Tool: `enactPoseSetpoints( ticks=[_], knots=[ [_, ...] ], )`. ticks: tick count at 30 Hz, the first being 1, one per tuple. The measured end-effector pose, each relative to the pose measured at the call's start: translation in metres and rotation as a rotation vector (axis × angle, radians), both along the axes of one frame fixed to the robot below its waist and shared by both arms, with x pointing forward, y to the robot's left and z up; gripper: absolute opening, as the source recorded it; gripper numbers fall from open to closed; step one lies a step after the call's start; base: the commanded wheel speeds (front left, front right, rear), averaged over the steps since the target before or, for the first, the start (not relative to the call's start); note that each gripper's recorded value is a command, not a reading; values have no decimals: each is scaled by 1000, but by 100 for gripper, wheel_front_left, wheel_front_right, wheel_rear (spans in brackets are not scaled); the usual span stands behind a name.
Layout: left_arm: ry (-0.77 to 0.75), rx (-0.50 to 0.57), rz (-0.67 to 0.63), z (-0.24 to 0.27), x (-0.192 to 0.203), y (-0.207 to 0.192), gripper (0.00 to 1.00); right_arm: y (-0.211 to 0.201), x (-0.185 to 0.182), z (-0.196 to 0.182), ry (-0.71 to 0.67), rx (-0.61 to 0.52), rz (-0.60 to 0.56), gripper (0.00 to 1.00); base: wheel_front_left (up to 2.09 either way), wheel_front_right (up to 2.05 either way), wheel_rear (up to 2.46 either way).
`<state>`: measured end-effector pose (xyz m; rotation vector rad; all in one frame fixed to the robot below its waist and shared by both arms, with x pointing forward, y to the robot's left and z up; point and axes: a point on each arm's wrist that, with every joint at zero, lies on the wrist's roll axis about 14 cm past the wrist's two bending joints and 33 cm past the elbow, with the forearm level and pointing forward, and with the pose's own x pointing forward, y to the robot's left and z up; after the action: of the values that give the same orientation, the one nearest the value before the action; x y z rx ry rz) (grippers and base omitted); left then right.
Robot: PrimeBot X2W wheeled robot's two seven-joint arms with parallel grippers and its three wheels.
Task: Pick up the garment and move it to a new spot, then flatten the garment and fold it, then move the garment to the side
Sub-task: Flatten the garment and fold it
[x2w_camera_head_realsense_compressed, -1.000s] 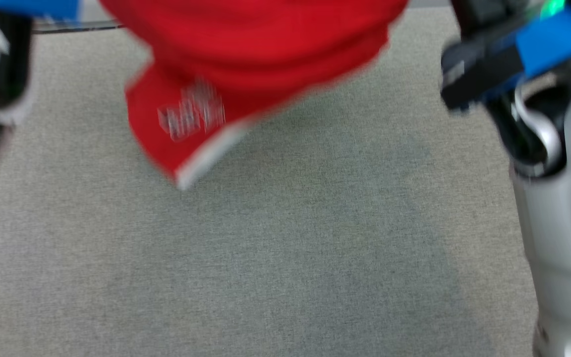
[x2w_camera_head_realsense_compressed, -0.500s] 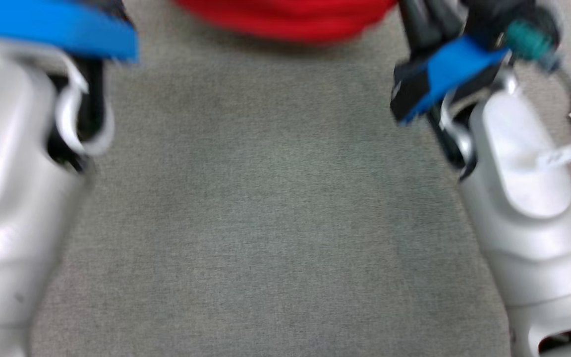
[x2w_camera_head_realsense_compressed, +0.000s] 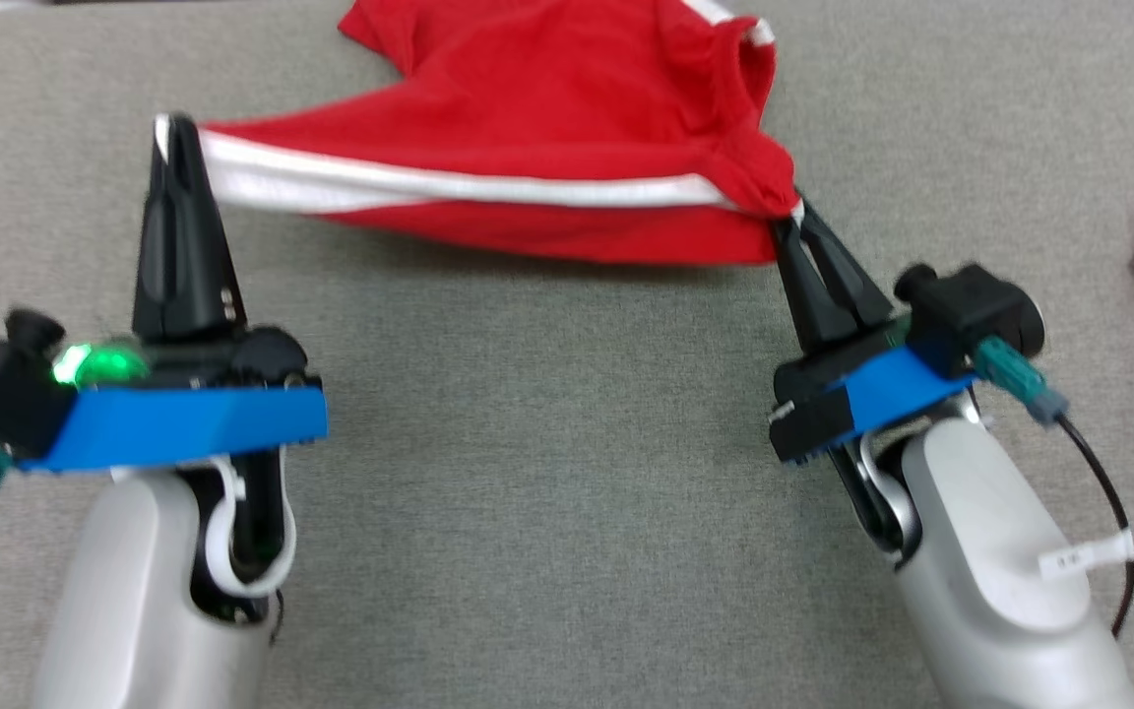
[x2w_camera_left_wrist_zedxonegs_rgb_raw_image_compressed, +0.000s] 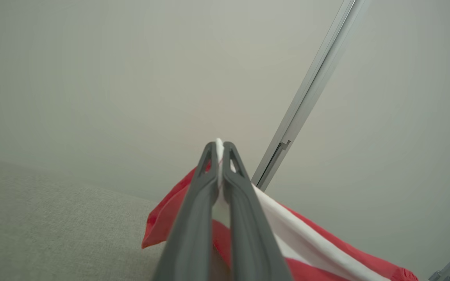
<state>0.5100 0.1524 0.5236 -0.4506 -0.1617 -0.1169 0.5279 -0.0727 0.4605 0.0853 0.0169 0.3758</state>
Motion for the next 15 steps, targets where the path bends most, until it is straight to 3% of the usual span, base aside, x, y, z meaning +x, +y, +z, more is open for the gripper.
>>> enactPoseSetpoints(
  ticks=[7,15],
  knots=[
    [-40,-21,26,20,-71,2,0,-5,-57,38,-77,63,-7,0,0,0,0],
    [-98,43,-13,54,-133,-9,0,-26,-129,67,-59,71,-42,0,0,0,0]
  ],
)
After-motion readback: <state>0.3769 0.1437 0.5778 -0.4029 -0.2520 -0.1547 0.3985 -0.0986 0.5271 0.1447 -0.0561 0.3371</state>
